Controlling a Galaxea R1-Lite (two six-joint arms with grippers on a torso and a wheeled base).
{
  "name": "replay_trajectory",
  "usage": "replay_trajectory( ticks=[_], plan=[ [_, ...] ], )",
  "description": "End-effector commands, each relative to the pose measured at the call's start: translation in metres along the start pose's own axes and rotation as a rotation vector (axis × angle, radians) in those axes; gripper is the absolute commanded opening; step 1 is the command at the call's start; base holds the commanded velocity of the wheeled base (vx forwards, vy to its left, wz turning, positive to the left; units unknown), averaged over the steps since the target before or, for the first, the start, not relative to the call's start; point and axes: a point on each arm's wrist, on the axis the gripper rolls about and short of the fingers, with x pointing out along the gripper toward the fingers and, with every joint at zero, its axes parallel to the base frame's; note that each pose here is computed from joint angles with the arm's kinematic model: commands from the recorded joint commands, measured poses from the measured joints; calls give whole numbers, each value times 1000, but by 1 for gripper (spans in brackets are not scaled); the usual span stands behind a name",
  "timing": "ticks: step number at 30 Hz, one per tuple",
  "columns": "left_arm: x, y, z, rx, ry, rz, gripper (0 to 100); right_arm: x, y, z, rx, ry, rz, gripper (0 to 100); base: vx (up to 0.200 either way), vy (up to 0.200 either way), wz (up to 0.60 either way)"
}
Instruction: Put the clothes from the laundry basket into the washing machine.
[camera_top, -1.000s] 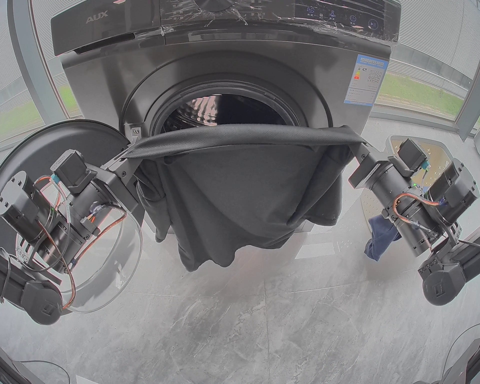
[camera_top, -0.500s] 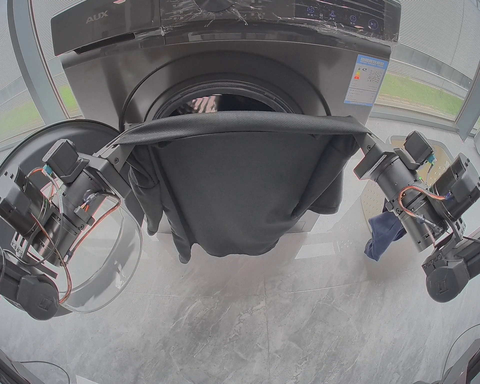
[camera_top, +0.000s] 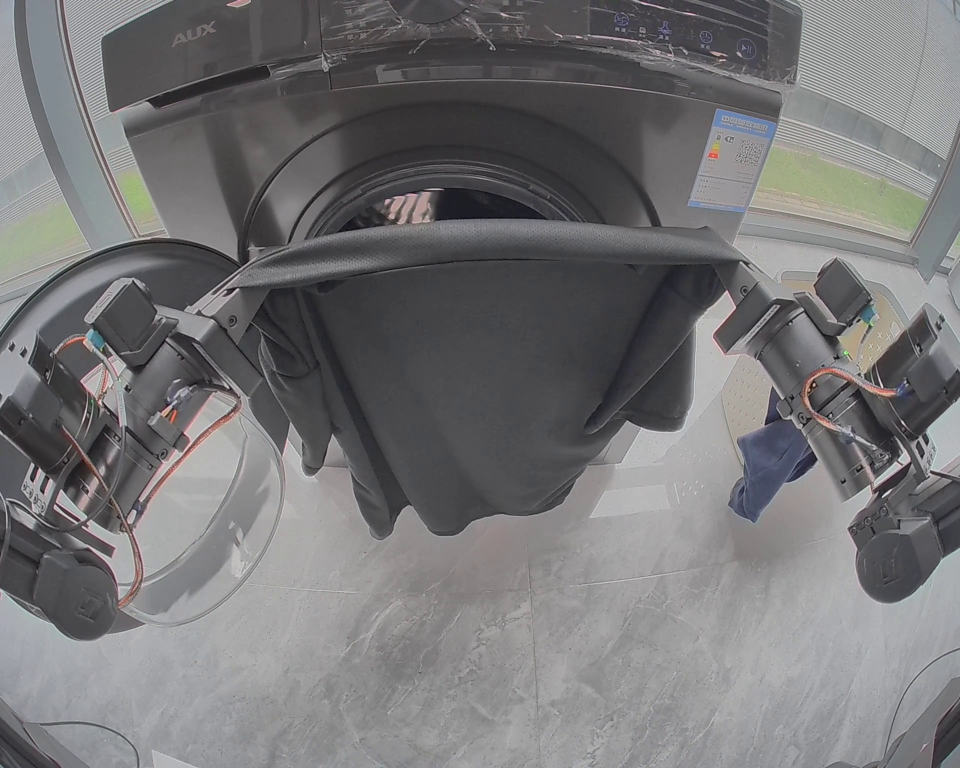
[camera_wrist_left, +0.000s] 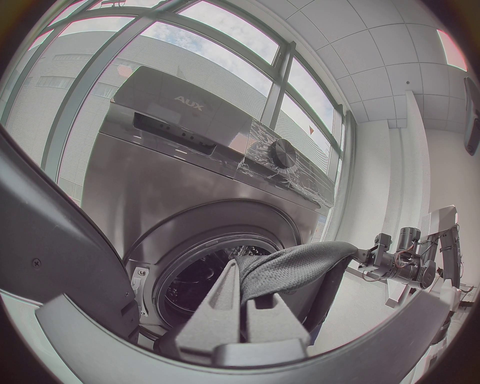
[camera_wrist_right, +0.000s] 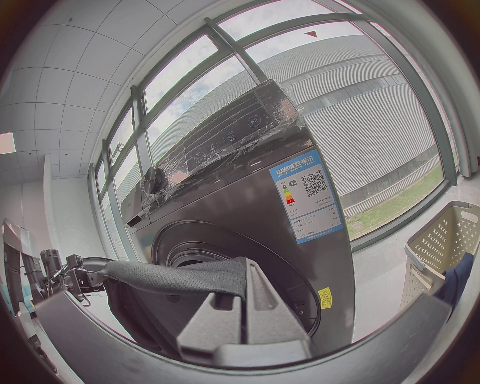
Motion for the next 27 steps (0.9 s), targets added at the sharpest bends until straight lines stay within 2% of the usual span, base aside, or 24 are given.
replay_trajectory(
  ticks=[1, 6, 10, 11, 13, 14, 15, 16, 21, 24, 26, 27],
  plan=[
    [0, 0, -1, -2, 4, 0, 0, 0, 0, 0, 0, -1, 0, 0, 0, 0, 0],
    [0, -4, -5, -11, 19, -13, 0, 0, 0, -1, 4, 4, 1, 0, 0, 0, 0],
    [5, -22, -14, -42, 41, -78, 0, -2, 1, -7, 4, 27, -1, 0, 0, 0, 0],
    [8, -32, -17, -60, 45, -114, 0, -3, 1, -20, 7, 67, -8, 0, 0, 0, 0],
    [9, -37, -19, -70, 50, -134, 0, -3, 0, -32, 8, 104, -24, 0, 0, 0, 0],
    [16, -46, -25, -86, 54, -166, 0, -2, -2, -52, 16, 156, -38, 0, 0, 0, 0],
    [19, -48, -26, -89, 53, -172, 0, -1, -3, -59, 18, 171, -41, 0, 0, 0, 0],
    [25, -51, -31, -93, 52, -183, 0, 0, -1, -73, 23, 206, -36, 0, 0, 0, 0],
    [34, -59, -40, -109, 58, -210, 0, -3, 16, -127, 32, 339, 12, 0, 0, 0, 0],
    [35, -59, -39, -111, 54, -210, 0, -8, 26, -140, 37, 377, 38, 0, 0, 0, 0],
    [35, -59, -38, -110, 52, -208, 0, -12, 35, -158, 38, 423, 62, 0, 0, 0, 0],
    [35, -59, -38, -110, 52, -208, 0, -12, 35, -158, 38, 423, 62, 100, 0, 0, 0]
  ],
)
